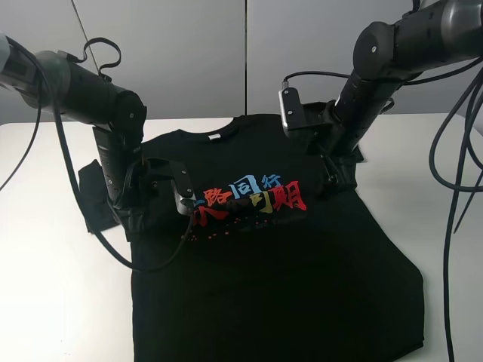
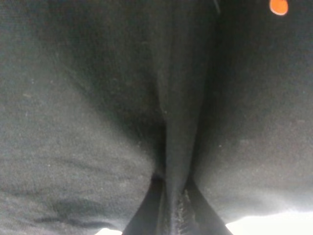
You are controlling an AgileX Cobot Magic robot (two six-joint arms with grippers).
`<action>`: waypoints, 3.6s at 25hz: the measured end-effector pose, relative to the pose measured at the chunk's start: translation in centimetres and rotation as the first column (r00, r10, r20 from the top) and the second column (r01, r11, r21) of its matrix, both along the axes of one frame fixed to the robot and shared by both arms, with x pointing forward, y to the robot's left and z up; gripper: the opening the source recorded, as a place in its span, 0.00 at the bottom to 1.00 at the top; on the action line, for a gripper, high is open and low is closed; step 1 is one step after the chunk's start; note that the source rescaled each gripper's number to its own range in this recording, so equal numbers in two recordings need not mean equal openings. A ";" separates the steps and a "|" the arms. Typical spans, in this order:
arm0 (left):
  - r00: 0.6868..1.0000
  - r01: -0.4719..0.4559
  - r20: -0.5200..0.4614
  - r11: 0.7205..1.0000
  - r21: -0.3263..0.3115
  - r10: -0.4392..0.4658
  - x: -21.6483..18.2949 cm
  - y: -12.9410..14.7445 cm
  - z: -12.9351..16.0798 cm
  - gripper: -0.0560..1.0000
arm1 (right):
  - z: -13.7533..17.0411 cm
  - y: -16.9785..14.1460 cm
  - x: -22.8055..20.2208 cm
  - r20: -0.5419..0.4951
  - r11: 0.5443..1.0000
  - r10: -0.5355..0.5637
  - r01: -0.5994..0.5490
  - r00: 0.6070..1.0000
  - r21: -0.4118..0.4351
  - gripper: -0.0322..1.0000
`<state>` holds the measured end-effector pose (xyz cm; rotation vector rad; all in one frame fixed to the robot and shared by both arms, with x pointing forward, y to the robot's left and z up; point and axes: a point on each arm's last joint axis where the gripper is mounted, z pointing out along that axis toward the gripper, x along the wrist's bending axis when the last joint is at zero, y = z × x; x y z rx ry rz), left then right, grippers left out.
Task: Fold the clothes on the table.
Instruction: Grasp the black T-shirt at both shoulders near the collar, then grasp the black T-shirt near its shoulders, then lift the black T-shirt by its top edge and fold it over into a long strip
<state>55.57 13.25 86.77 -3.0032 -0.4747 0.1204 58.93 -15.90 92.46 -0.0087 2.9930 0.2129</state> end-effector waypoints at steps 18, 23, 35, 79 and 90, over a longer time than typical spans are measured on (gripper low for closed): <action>0.996 0.089 -0.025 0.994 0.055 -0.088 -0.1 0.6 -0.1 0.06 | -2.2 -2.3 3.4 -0.106 0.993 -0.109 0.104 0.988 -0.054 0.65; 0.996 0.090 -0.024 0.994 0.055 -0.088 -0.1 0.6 -0.1 0.06 | -3.5 -2.3 3.6 -0.118 0.988 -0.150 0.144 0.982 -0.062 0.68; 0.996 0.091 -0.019 0.994 0.054 -0.090 0.0 0.6 -0.1 0.05 | -5.2 -2.5 3.9 -0.114 0.986 -0.145 0.134 0.983 -0.101 0.75; 0.861 0.051 0.508 0.991 -0.123 0.019 3.8 -0.7 14.7 0.05 | 11.5 -3.7 1.0 0.202 0.970 -0.244 0.242 0.948 0.038 0.03; 0.809 0.021 0.582 0.984 -0.175 0.086 2.3 0.3 20.7 0.05 | 19.1 -5.4 -4.0 0.242 0.886 -0.462 0.435 0.853 0.157 0.03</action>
